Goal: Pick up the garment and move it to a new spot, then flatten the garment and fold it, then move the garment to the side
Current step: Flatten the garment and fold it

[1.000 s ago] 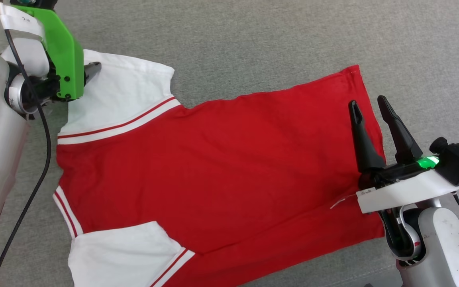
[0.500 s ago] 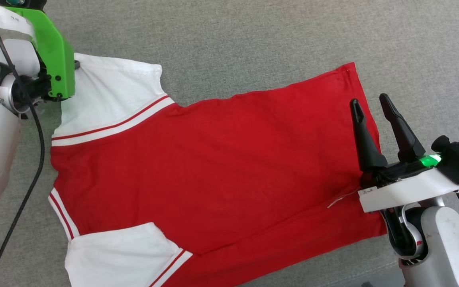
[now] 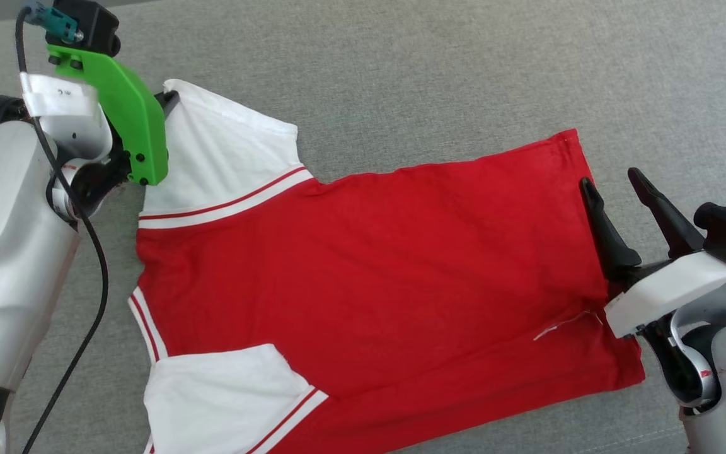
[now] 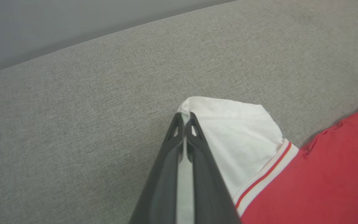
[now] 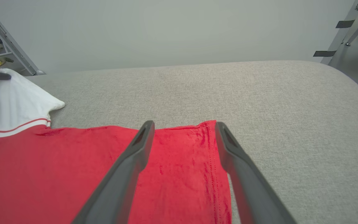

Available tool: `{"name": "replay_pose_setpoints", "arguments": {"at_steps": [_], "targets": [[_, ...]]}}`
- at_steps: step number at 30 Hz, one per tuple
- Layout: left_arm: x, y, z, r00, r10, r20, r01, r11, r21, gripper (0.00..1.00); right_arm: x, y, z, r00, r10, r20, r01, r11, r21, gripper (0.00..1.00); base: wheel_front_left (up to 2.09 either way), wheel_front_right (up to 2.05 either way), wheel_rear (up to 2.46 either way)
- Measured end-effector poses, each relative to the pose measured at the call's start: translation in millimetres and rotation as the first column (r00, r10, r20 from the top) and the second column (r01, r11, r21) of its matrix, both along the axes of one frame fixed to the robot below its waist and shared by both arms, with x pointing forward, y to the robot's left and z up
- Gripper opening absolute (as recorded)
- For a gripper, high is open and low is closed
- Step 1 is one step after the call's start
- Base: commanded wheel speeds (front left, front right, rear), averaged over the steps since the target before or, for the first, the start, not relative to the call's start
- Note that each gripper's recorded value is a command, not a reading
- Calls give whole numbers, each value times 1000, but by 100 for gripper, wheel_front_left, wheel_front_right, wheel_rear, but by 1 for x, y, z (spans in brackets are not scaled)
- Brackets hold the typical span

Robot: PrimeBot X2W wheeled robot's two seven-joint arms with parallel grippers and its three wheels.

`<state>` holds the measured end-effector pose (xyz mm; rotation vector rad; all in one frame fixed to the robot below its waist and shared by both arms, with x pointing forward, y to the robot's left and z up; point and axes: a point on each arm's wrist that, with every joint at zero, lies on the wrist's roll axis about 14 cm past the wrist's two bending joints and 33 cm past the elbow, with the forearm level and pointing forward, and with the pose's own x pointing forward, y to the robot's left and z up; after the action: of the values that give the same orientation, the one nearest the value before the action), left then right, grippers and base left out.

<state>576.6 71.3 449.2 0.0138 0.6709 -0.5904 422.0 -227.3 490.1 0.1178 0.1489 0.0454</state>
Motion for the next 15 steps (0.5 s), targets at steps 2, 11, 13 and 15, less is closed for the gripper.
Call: {"name": "replay_pose_setpoints", "arguments": {"at_steps": [2, 11, 13, 15], "targets": [[-8, 1, 10, 999, -11, 30, 11, 1000, -11, 0, -2, 1, -8, 997, 23, -72, -25, 999, -27, 100, 0, 0, 0], [-67, 10, 53, 991, -42, 131, 51, 997, -66, 0, 25, -13, -21, 878, 62, -474, -160, 972, -171, 100, 0, 0, 0], [-75, 7, 53, 989, -40, 142, 53, 995, -89, 0, 34, -17, -40, 805, 45, -592, -188, 965, -182, 100, 0, 0, 0], [-77, 7, 52, 989, -40, 143, 53, 994, -92, 0, 39, -17, -48, 778, 39, -627, -197, 963, -184, 100, 0, 0, 0]]}}
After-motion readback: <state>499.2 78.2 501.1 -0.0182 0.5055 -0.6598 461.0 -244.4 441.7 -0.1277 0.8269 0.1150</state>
